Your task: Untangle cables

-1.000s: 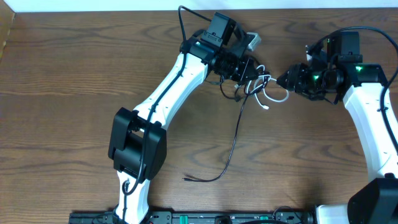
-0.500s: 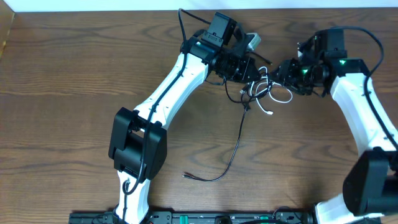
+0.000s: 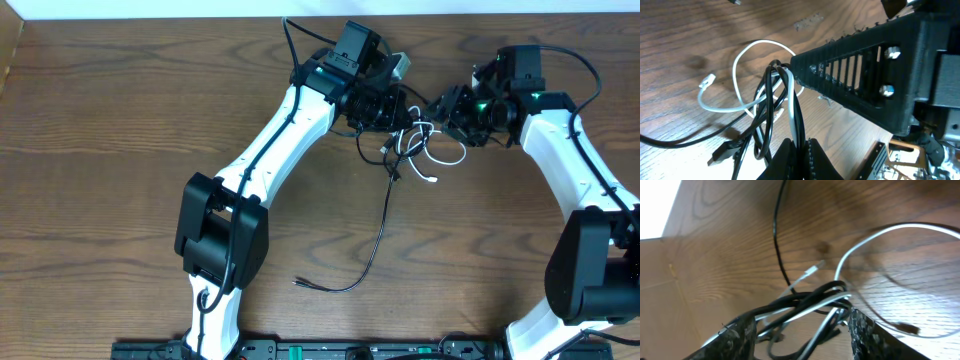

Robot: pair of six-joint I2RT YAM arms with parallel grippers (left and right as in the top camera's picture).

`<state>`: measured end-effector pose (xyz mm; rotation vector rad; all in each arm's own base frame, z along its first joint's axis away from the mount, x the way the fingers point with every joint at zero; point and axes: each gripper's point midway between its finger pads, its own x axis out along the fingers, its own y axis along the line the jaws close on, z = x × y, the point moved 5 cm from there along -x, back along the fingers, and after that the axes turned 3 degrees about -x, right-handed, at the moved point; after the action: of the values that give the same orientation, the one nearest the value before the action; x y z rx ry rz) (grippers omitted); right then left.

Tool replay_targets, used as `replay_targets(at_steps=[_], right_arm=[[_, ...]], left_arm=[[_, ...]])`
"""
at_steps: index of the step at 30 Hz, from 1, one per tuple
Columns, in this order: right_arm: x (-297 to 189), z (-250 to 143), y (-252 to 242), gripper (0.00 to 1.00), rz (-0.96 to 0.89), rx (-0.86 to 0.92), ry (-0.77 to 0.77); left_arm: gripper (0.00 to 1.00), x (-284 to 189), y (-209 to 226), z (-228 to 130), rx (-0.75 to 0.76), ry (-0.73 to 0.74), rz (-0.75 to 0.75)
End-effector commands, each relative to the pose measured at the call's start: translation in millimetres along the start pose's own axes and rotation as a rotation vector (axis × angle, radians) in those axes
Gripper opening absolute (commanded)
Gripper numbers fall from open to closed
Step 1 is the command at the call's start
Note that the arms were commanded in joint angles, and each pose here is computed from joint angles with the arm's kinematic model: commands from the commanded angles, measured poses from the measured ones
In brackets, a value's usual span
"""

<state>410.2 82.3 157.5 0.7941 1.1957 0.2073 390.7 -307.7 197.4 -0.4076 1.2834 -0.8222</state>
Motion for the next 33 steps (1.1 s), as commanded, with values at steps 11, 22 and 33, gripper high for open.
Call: replay_targets(at_steps=[11,22,33], right_arm=[[28.1,-19.0,6.7,0.56,0.030,0.051,0.105],[51.2,-28.5,-8.1,0.46,-0.018,0.069,0.161],[74.0,-25.6,-37.5,0.36,-0.169,0.041,0.083]], left_arm=[[0.07,-2.6,-1.3,3.4,-0.006,-0.016,0.011],[0.07,-2.6,-1.3,3.5,-0.006,-0.016,0.011],[0.07,-2.6,-1.3,3.5,-0.006,-0.016,0.011]])
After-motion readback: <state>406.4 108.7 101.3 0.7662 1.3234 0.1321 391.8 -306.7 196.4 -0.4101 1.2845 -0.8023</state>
